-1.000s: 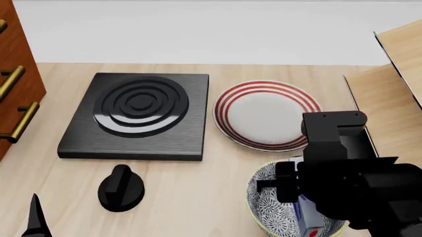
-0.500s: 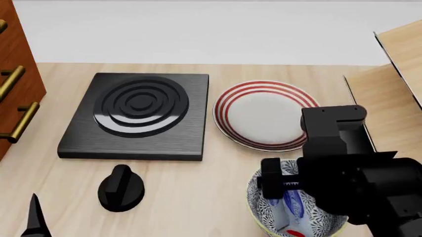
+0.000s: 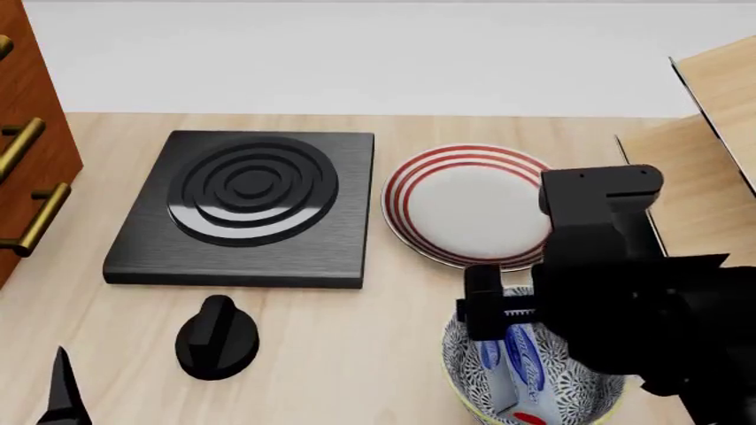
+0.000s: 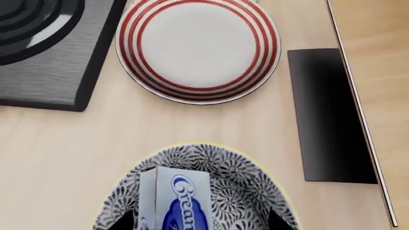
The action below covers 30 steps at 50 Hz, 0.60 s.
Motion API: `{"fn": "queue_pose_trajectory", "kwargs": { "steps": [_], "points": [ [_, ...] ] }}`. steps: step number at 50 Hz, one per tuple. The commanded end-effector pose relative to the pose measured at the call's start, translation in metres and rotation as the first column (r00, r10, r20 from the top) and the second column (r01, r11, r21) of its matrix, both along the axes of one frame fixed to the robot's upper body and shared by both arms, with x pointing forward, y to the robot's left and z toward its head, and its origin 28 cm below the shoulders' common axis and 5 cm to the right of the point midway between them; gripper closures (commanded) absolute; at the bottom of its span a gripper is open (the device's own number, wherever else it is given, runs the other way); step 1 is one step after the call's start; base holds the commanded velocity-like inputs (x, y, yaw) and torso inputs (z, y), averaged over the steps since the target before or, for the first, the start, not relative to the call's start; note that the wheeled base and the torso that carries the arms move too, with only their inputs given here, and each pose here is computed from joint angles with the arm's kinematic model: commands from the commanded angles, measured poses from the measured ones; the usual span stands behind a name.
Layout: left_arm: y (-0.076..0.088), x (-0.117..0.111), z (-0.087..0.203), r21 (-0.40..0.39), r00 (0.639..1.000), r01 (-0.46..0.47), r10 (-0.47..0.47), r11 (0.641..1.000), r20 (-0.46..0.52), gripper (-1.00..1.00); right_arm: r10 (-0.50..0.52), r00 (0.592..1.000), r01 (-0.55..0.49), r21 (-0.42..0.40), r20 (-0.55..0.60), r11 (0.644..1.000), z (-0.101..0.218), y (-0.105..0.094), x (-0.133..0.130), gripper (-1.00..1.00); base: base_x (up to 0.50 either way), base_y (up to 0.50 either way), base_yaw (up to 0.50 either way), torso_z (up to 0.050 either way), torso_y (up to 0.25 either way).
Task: Pick up the cream cheese and put it in the bowl.
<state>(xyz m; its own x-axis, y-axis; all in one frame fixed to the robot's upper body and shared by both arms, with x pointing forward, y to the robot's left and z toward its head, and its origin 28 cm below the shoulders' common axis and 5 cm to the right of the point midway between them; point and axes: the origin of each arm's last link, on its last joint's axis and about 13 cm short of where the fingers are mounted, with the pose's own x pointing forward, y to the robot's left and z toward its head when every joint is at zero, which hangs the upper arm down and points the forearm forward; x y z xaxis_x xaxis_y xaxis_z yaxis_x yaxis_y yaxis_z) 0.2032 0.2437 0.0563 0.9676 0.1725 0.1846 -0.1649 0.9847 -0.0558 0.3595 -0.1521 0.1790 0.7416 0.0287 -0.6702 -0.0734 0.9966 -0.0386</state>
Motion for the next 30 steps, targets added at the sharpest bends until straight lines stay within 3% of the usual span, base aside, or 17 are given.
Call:
{"fn": "queue_pose_trajectory", "kwargs": {
  "steps": [1, 12, 21, 22, 26, 27, 30],
  "points": [
    [0.0, 0.001, 0.0, -0.001, 1.0, -0.001, 0.001, 1.0, 0.0, -1.0, 0.019, 0.999, -0.019, 0.01, 0.032, 1.0, 0.016, 0.002, -0.008, -1.0, 0.0, 0.0, 0.0, 0.0, 0.0],
    [0.0, 0.0, -0.001, -0.001, 1.0, 0.0, 0.0, 1.0, -0.003, -1.0, 0.024, 0.998, -0.025, 0.019, 0.059, 1.0, 0.024, 0.002, -0.015, -1.0, 0.0, 0.0, 0.0, 0.0, 0.0],
    [-0.001, 0.002, -0.003, 0.006, 1.0, -0.001, 0.001, 1.0, -0.007, -1.0, 0.084, 0.98, -0.1, 0.077, 0.182, 0.992, 0.025, 0.009, -0.022, -1.0, 0.0, 0.0, 0.0, 0.0, 0.0],
    [-0.001, 0.002, -0.003, 0.003, 1.0, 0.006, -0.006, 1.0, -0.009, -1.0, 0.146, 0.947, -0.181, 0.098, 0.285, 0.979, 0.03, 0.013, -0.027, -1.0, 0.0, 0.0, 0.0, 0.0, 0.0],
    [0.0, 0.002, -0.003, 0.001, 1.0, 0.011, -0.011, 1.0, -0.011, -1.0, 0.282, 0.856, -0.348, 0.081, 0.434, 0.934, 0.031, 0.026, -0.052, -1.0, 0.0, 0.0, 0.0, 0.0, 0.0],
    [0.0, 0.001, -0.003, -0.003, 1.0, 0.015, -0.015, 1.0, -0.011, -1.0, 0.323, 0.818, -0.41, 0.088, 0.475, 0.908, 0.027, 0.032, -0.065, -1.0, 0.0, 0.0, 0.0, 0.0, 0.0],
    [0.0, 0.0, -0.003, 0.003, 1.0, 0.017, -0.017, 1.0, -0.008, -1.0, 0.329, 0.766, -0.454, 0.102, 0.552, 0.885, 0.02, 0.04, -0.091, -1.0, 0.0, 0.0, 0.0, 0.0, 0.0]
  ]
}}
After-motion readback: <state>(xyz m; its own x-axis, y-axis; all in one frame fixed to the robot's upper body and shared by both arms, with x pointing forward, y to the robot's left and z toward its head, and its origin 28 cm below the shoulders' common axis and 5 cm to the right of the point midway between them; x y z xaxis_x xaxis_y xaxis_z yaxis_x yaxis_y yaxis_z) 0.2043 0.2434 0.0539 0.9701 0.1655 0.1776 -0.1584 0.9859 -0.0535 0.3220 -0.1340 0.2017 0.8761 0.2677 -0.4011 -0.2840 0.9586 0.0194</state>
